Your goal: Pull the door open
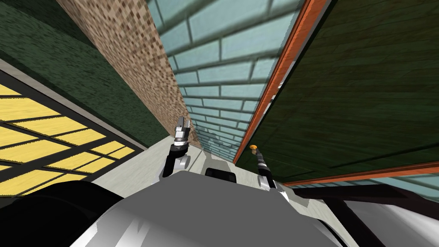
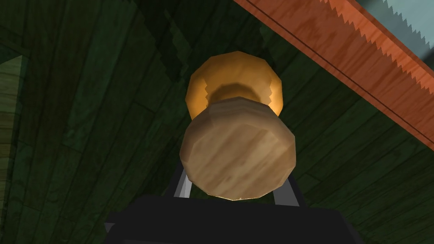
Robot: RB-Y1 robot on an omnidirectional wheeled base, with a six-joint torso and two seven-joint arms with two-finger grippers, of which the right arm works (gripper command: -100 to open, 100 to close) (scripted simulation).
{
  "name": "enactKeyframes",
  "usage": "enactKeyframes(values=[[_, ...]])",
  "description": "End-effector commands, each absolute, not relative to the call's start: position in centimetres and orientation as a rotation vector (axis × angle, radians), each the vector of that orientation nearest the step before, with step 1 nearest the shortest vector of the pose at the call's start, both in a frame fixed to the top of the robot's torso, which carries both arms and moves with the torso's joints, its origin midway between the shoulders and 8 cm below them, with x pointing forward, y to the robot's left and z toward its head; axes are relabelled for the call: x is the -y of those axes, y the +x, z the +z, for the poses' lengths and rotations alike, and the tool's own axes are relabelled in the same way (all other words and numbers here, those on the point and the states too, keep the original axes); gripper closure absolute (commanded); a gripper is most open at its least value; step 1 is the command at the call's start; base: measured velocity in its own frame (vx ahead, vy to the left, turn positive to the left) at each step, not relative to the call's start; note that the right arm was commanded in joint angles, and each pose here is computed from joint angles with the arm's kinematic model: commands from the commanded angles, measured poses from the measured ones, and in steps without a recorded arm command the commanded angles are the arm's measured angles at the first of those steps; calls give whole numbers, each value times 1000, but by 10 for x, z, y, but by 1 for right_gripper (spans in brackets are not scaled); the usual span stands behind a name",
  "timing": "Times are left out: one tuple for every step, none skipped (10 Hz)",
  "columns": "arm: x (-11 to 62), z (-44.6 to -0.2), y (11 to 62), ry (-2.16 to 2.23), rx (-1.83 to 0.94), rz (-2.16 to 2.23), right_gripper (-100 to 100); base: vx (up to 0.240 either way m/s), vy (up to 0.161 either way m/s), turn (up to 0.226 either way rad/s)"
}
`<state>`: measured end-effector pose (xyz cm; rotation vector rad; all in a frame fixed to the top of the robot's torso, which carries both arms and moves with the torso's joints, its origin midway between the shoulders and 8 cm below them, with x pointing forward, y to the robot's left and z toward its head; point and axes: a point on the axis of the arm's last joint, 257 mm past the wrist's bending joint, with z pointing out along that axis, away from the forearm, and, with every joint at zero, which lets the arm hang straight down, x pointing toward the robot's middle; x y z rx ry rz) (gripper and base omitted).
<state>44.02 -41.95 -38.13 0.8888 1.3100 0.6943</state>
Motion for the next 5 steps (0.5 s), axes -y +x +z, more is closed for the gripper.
enactKeyframes(values=[[409, -388, 442, 901, -1316, 717, 100, -8, -7, -1], [409, -387, 442, 936, -1297, 750, 100, -26, -16, 40], [409, -387, 442, 936, -1297, 750, 100, -29, -15, 27], [410, -387, 442, 969, -1277, 781, 100, -29, -12, 53], [410, -387, 442, 971, -1276, 783, 100, -28, -12, 27]])
